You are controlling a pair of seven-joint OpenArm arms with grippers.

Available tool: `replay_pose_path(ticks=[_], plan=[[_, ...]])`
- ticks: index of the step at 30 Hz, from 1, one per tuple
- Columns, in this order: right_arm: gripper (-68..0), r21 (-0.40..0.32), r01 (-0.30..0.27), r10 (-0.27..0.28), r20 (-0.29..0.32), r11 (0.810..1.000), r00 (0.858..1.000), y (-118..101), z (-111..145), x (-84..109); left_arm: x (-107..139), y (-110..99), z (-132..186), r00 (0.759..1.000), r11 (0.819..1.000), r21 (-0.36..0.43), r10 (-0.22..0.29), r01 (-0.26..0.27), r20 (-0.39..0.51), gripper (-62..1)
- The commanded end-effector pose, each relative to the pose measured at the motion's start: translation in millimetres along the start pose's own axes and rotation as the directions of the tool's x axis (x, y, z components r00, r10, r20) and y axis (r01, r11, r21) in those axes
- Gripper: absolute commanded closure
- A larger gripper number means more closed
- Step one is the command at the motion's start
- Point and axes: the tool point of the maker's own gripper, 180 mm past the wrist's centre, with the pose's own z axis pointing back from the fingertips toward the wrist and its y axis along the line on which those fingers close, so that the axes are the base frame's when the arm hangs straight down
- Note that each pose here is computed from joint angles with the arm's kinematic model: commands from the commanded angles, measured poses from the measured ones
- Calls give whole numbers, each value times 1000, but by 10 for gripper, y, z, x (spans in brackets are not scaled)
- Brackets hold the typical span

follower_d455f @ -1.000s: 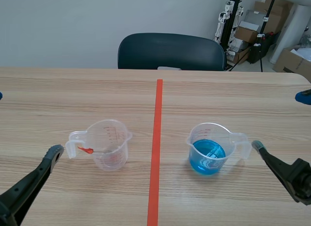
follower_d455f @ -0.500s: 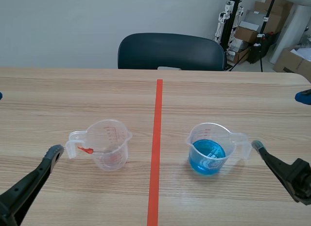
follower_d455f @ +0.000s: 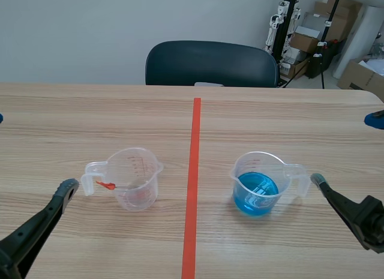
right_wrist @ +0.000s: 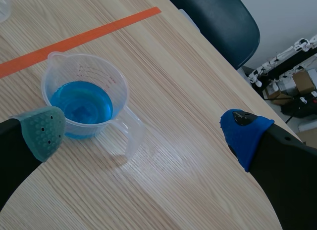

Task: Do the redox reaction experiment. return to the home posture

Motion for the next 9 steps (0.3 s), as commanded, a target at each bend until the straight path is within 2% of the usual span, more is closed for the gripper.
replay_pose_path(ticks=[1, 9], plan=[[-679, -7, -8, 9, 34, 1000, 999, -28, -6, 101, 68, 16, -12, 1000, 1000, 10, 4, -4, 28, -623], [-679, -7, -9, 9, 30, 1000, 1000, -27, -6, 94, 68, 16, -12, 1000, 1000, 10, 4, -4, 28, -623]])
